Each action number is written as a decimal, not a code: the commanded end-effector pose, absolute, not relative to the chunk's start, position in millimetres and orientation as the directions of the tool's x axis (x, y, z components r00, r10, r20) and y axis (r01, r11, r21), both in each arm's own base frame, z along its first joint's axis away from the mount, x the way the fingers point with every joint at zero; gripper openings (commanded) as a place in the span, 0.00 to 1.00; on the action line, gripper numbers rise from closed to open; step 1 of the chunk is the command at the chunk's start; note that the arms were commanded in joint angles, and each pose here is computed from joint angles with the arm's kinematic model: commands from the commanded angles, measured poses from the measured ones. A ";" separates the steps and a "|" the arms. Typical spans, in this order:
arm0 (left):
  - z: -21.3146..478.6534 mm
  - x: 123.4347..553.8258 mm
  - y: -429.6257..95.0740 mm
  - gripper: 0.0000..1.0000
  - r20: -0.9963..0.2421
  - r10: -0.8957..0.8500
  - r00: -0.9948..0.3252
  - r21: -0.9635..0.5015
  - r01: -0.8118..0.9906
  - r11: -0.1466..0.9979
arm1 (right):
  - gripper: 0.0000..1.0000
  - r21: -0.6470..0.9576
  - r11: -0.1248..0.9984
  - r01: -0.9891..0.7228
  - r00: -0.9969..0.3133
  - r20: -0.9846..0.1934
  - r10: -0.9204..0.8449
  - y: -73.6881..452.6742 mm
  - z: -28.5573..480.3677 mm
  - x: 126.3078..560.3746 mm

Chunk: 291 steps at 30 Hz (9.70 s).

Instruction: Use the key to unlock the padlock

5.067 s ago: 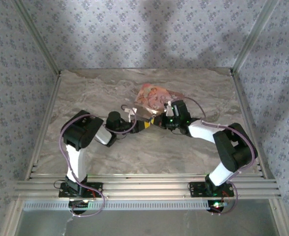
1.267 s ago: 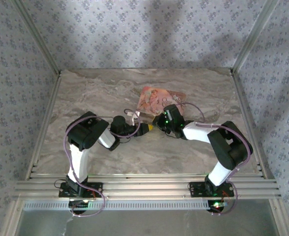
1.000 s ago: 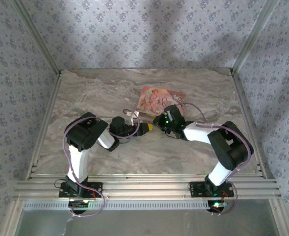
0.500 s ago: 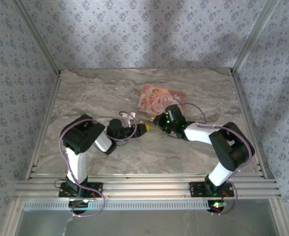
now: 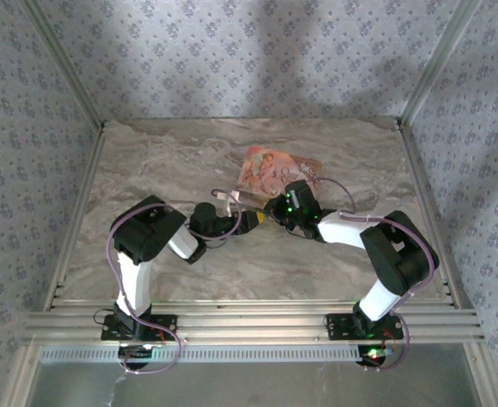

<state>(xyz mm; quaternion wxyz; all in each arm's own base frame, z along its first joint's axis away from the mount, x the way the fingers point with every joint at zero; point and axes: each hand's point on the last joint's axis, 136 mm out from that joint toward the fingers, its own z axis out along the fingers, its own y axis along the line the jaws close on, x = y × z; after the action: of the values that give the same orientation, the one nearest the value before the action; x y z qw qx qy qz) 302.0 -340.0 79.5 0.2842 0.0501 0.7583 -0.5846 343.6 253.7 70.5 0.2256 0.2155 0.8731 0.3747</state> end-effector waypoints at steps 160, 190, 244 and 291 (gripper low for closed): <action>110.9 281.1 -363.4 0.00 -0.507 -0.350 -0.788 -0.858 0.422 0.294 | 0.26 0.768 0.543 0.339 -0.744 -0.135 0.655 253.1 82.8 293.4; 99.8 272.5 -354.1 0.32 -0.566 -0.246 -0.787 -0.790 0.432 0.435 | 0.00 0.396 0.910 0.123 -0.911 -0.319 0.261 220.6 57.9 258.8; 120.2 284.5 -285.0 0.33 -0.705 -0.097 -0.702 -0.555 0.462 0.692 | 0.00 -0.465 0.499 -0.731 -0.507 -0.117 -0.854 219.7 101.9 275.0; 142.4 270.7 -199.3 0.48 -0.791 -0.134 -0.596 -0.385 0.316 0.867 | 0.00 -0.651 0.463 -0.601 -0.305 -0.349 -0.886 277.7 117.9 321.6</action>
<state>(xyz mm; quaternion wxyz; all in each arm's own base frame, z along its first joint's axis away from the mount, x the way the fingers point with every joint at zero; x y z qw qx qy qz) 272.0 -207.6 145.8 0.4437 0.0505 0.8523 -0.2722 315.9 275.1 97.3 0.3035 -0.5078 0.7824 -0.1947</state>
